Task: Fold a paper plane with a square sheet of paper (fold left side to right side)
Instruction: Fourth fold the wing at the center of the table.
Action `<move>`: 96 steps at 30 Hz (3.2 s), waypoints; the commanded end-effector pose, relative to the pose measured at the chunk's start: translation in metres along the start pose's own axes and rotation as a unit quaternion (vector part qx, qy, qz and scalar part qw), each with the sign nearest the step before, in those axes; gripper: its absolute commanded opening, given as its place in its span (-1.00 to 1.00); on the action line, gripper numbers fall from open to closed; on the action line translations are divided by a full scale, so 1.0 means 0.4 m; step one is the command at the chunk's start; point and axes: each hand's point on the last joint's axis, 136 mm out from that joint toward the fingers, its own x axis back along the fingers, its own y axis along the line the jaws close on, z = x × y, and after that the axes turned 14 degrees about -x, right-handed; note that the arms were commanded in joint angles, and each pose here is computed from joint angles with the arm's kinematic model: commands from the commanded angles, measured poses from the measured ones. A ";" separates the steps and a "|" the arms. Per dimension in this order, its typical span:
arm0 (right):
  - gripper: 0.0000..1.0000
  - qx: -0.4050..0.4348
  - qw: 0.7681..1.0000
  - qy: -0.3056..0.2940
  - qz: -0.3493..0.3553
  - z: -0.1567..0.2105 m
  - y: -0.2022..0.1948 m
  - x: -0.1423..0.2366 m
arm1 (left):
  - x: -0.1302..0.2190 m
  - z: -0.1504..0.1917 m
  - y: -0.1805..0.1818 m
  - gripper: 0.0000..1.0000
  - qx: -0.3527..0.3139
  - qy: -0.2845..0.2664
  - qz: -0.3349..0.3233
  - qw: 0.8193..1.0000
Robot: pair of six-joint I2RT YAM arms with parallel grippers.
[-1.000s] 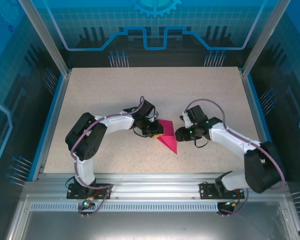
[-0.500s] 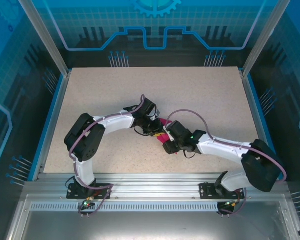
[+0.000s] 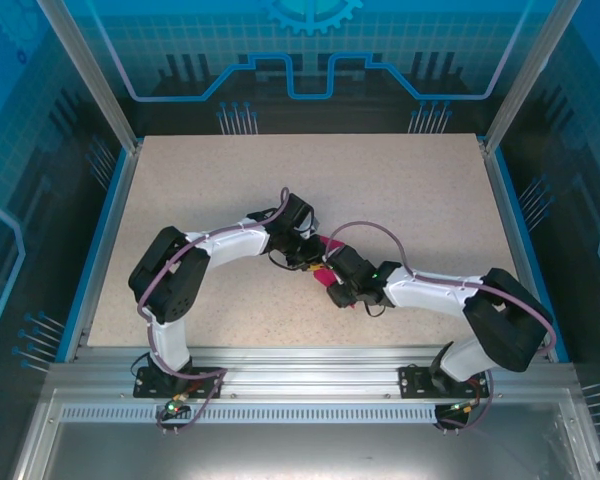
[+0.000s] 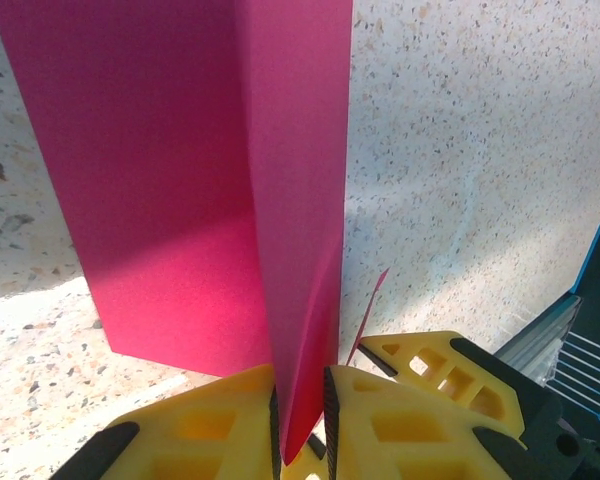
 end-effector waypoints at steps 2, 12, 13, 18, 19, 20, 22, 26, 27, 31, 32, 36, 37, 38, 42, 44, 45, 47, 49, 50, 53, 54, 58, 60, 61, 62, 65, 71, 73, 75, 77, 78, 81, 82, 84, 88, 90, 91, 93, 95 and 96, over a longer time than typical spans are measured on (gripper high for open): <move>-0.21 0.006 1.000 -0.004 -0.004 -0.016 0.013 -0.011 | 0.027 -0.009 -0.034 -0.55 -0.007 -0.007 0.004 1.000; -0.66 0.000 1.000 0.007 -0.029 -0.013 0.015 -0.021 | 0.087 -0.027 -0.040 -0.29 -0.019 -0.030 0.010 0.999; -0.69 0.000 0.999 0.008 -0.033 -0.013 0.016 -0.022 | 0.101 -0.031 -0.039 -0.23 -0.018 -0.035 0.010 0.999; -0.87 -0.002 0.999 0.014 -0.050 -0.010 0.023 -0.023 | 0.159 -0.039 -0.016 0.04 -0.013 -0.058 0.009 0.998; -0.88 -0.005 0.998 0.015 -0.055 -0.012 0.025 -0.021 | 0.169 -0.039 -0.006 0.07 -0.010 -0.063 0.007 0.998; -0.88 -0.008 0.998 0.017 -0.060 -0.011 0.025 -0.020 | 0.177 -0.039 0.003 0.09 -0.007 -0.066 0.005 0.998; -0.88 -0.016 0.997 0.018 -0.075 -0.017 0.028 -0.011 | 0.183 -0.029 0.021 0.10 -0.003 -0.068 0.000 0.998; -0.88 -0.038 0.993 0.020 -0.106 -0.024 0.030 0.003 | 0.153 -0.003 0.029 0.09 0.010 -0.056 0.014 0.998; -0.87 -0.046 0.993 0.022 -0.111 -0.023 0.026 0.001 | 0.137 0.006 0.028 0.07 0.012 -0.049 0.017 0.999; -0.88 -0.068 0.989 0.026 -0.129 -0.020 0.016 -0.004 | 0.074 0.035 0.029 -0.08 0.015 -0.023 0.017 0.999; -0.89 -0.073 0.988 0.026 -0.132 -0.021 0.012 -0.004 | 0.062 0.038 0.027 -0.11 0.017 -0.019 0.018 1.000; -0.89 -0.092 0.984 0.030 -0.148 -0.017 0.001 -0.008 | 0.015 0.036 0.021 -0.20 0.020 -0.004 0.020 1.000; -0.89 -0.094 0.984 0.032 -0.150 -0.015 0.000 -0.009 | 0.004 0.035 0.023 -0.22 0.021 0.001 0.018 1.000; -0.89 -0.096 0.983 0.032 -0.151 -0.015 0.000 -0.010 | -0.003 0.032 0.021 -0.23 0.021 0.003 0.018 1.000; -0.89 -0.099 0.982 0.038 -0.154 -0.010 -0.002 -0.017 | -0.037 0.028 0.021 -0.37 0.023 0.016 0.010 1.000; -0.89 -0.099 0.982 0.039 -0.154 -0.009 -0.001 -0.019 | -0.044 0.024 0.019 -0.39 0.023 0.017 0.011 1.000; -0.89 -0.100 0.982 0.040 -0.153 -0.008 -0.002 -0.019 | -0.044 0.022 0.020 -0.39 0.023 0.016 0.010 1.000; -0.89 -0.099 0.983 0.039 -0.151 -0.007 -0.004 -0.019 | -0.042 0.021 0.018 -0.40 0.022 0.014 0.009 1.000; -0.89 -0.100 0.983 0.039 -0.151 -0.006 -0.005 -0.020 | -0.042 0.019 0.020 -0.40 0.024 0.013 0.007 1.000; -0.89 -0.101 0.983 0.040 -0.151 -0.006 -0.005 -0.021 | -0.046 0.018 0.019 -0.39 0.026 0.015 0.008 1.000; -0.89 -0.100 0.982 0.044 -0.151 -0.002 -0.004 -0.025 | -0.066 0.018 0.025 -0.40 0.028 0.022 0.001 0.999; -0.89 -0.100 0.982 0.044 -0.151 -0.001 -0.005 -0.027 | -0.072 0.019 0.029 -0.40 0.027 0.025 -0.004 0.999; -0.85 -0.099 0.982 0.048 -0.152 0.002 -0.003 -0.029 | -0.093 0.023 0.037 -0.41 0.031 0.032 -0.006 0.999; -0.81 -0.100 0.982 0.050 -0.152 0.004 -0.003 -0.031 | -0.099 0.023 0.038 -0.41 0.030 0.033 -0.006 0.999; -0.79 -0.100 0.982 0.051 -0.151 0.005 -0.004 -0.031 | -0.100 0.022 0.038 -0.41 0.029 0.034 -0.007 0.999; -0.77 -0.100 0.982 0.051 -0.152 0.004 -0.004 -0.030 | -0.103 0.024 0.040 -0.41 0.028 0.035 -0.008 0.999; -0.64 -0.101 0.982 0.049 -0.155 0.002 -0.004 -0.025 | -0.107 0.029 0.051 -0.41 0.030 0.038 -0.017 0.999; -0.41 -0.134 0.970 0.039 -0.200 -0.014 -0.009 0.011 | -0.122 0.044 0.080 -0.42 0.035 0.047 -0.034 0.998; -0.35 -0.148 0.963 0.035 -0.222 -0.024 -0.009 0.028 | -0.125 0.046 0.085 -0.42 0.034 0.049 -0.036 0.998; -0.32 -0.161 0.957 0.033 -0.238 -0.037 -0.012 0.044 | -0.125 0.049 0.088 -0.42 0.034 0.050 -0.038 0.997; -0.29 -0.176 0.952 0.030 -0.249 -0.051 -0.020 0.058 | -0.123 0.049 0.089 -0.42 0.035 0.050 -0.039 0.997; -0.27 -0.188 0.949 0.030 -0.253 -0.060 -0.028 0.062 | -0.121 0.048 0.087 -0.42 0.033 0.049 -0.039 0.997; -0.27 -0.222 0.933 0.044 -0.280 -0.085 -0.040 0.061 | -0.120 0.049 0.086 -0.42 0.031 0.049 -0.039 0.998; -0.27 -0.231 0.926 0.052 -0.293 -0.092 -0.037 0.057 | -0.119 0.045 0.084 -0.42 0.031 0.047 -0.038 0.998; -0.27 -0.242 0.917 0.062 -0.310 -0.105 -0.032 0.047 | -0.119 0.046 0.085 -0.43 0.031 0.047 -0.038 0.998; -0.26 -0.254 0.906 0.069 -0.331 -0.126 -0.021 0.028 | -0.120 0.048 0.085 -0.42 0.030 0.048 -0.038 0.998; -0.26 -0.257 0.904 0.073 -0.333 -0.128 -0.020 0.019 | -0.120 0.048 0.083 -0.43 0.029 0.047 -0.037 0.998; -0.28 -0.258 0.904 0.076 -0.332 -0.127 -0.020 0.013 | -0.119 0.049 0.081 -0.43 0.029 0.047 -0.037 0.998; -0.34 -0.261 0.903 0.080 -0.333 -0.123 -0.020 0.006 | -0.119 0.047 0.081 -0.45 0.029 0.047 -0.037 0.998; -0.34 -0.263 0.903 0.084 -0.331 -0.115 -0.022 0.000 | -0.117 0.046 0.081 -0.46 0.029 0.046 -0.037 0.998; -0.34 -0.264 0.903 0.085 -0.330 -0.111 -0.022 -0.003 | -0.118 0.046 0.079 -0.46 0.028 0.046 -0.037 0.998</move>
